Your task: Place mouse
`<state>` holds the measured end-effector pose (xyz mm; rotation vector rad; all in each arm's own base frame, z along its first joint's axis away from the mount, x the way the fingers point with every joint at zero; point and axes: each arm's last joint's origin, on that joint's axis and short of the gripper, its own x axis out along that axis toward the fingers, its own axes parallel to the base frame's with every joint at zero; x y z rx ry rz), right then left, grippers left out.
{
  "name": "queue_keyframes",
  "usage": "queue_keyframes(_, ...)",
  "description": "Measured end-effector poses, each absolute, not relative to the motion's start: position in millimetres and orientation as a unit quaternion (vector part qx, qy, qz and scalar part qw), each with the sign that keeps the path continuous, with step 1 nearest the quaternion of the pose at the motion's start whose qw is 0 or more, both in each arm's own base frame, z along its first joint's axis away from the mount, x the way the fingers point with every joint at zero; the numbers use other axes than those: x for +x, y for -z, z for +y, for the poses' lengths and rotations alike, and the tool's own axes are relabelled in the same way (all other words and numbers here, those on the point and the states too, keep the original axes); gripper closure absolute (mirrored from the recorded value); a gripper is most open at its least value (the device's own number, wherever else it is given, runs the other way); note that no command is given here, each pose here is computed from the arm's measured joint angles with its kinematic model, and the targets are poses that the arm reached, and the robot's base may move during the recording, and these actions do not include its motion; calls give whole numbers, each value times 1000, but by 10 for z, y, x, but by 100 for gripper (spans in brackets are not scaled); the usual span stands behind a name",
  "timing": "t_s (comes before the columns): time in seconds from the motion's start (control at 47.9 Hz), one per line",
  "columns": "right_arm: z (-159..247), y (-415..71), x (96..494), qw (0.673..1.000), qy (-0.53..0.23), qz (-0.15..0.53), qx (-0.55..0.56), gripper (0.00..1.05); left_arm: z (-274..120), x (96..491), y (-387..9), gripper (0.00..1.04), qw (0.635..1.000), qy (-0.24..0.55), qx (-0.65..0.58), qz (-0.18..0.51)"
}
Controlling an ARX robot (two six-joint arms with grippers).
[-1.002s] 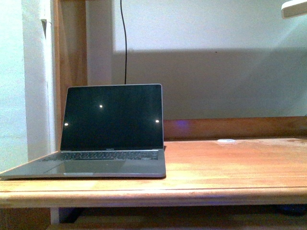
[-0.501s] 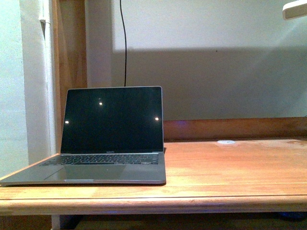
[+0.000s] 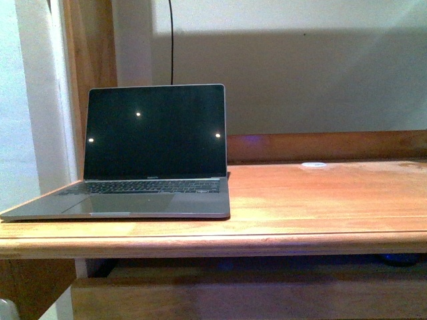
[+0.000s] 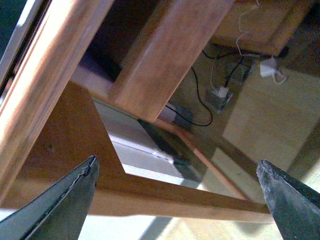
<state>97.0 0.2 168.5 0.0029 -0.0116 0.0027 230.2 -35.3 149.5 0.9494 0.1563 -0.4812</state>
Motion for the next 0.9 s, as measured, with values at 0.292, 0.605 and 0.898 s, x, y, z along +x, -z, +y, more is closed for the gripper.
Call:
queue_keyframes(0.292,2,-1685,970,1000,-1,-6,1,7,-385,2578,-1328,8,754,261,603,8)
queue_keyframes(0.605,2,-1685,970,1000,-1,-6,1,7,-263,2894,-1301,8,715,247,651,-53)
queue_keyframes(0.898,2,-1685,970,1000,-1,-6,1,7,-291,3136,-1151,8,705,269,653,-69)
